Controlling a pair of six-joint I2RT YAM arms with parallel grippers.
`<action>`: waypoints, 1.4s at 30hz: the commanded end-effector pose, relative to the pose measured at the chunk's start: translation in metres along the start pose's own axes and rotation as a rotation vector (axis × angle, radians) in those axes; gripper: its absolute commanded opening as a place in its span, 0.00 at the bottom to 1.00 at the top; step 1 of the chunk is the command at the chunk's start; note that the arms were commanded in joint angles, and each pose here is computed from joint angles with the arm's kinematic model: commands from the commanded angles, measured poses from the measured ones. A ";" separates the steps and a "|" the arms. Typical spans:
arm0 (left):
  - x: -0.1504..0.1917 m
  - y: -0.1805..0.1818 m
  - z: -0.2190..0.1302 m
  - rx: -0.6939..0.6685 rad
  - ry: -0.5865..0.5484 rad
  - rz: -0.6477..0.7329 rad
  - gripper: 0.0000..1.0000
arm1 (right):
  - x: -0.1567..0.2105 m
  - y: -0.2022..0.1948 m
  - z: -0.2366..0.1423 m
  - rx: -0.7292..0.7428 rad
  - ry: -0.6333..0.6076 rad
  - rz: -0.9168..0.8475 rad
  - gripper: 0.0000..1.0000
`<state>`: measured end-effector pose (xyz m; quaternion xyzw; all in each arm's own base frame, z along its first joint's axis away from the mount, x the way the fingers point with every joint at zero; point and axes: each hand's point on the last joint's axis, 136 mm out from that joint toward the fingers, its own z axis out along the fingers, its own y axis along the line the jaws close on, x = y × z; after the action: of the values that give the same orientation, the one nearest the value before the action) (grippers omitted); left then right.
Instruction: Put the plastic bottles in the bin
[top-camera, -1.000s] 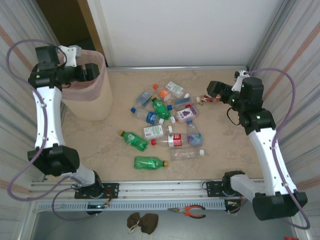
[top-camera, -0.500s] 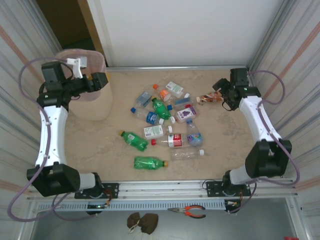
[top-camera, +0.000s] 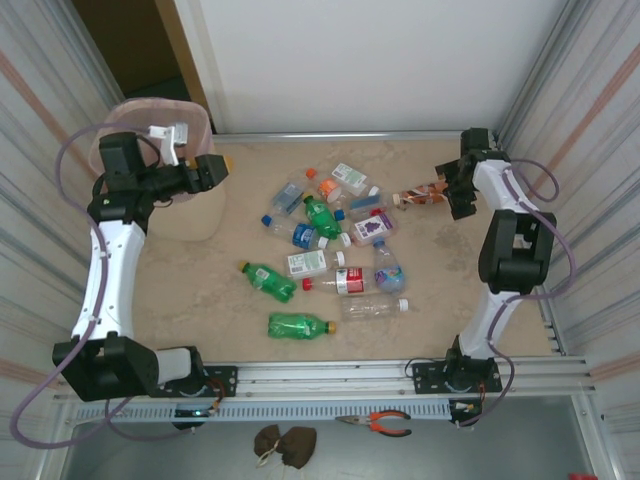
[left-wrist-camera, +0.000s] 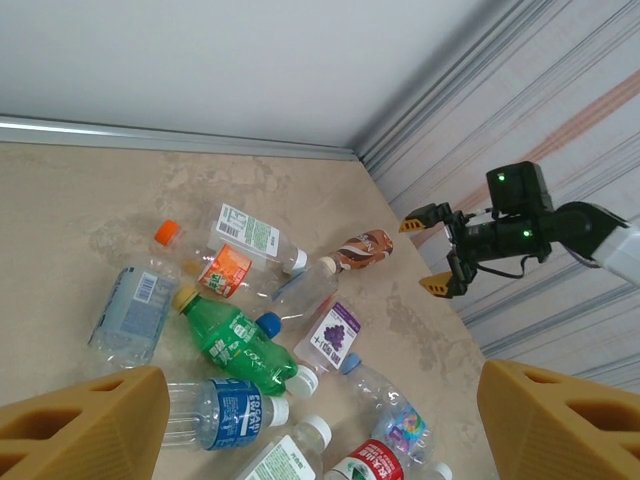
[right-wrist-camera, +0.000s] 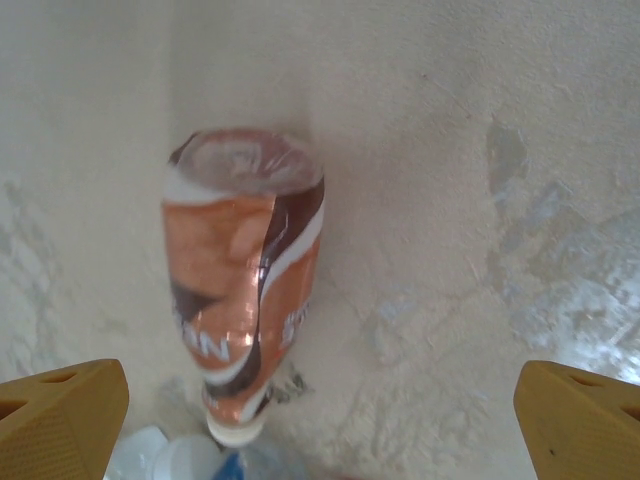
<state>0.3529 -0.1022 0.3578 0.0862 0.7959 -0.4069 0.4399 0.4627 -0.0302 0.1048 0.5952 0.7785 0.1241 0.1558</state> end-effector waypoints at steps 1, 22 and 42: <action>-0.002 -0.014 -0.002 0.040 -0.020 0.024 0.81 | 0.007 0.013 0.012 -0.002 0.070 0.101 0.98; -0.004 -0.007 0.007 0.009 -0.011 0.014 0.79 | -0.010 0.017 0.072 0.083 0.100 0.182 0.84; 0.012 -0.041 0.000 0.090 0.018 0.072 0.79 | -0.013 0.006 0.045 -0.009 0.063 0.188 0.63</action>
<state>0.3445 -0.1181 0.3623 0.1011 0.7900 -0.4144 0.4405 0.4896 -0.0333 0.0344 0.6606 0.7311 0.1449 0.0901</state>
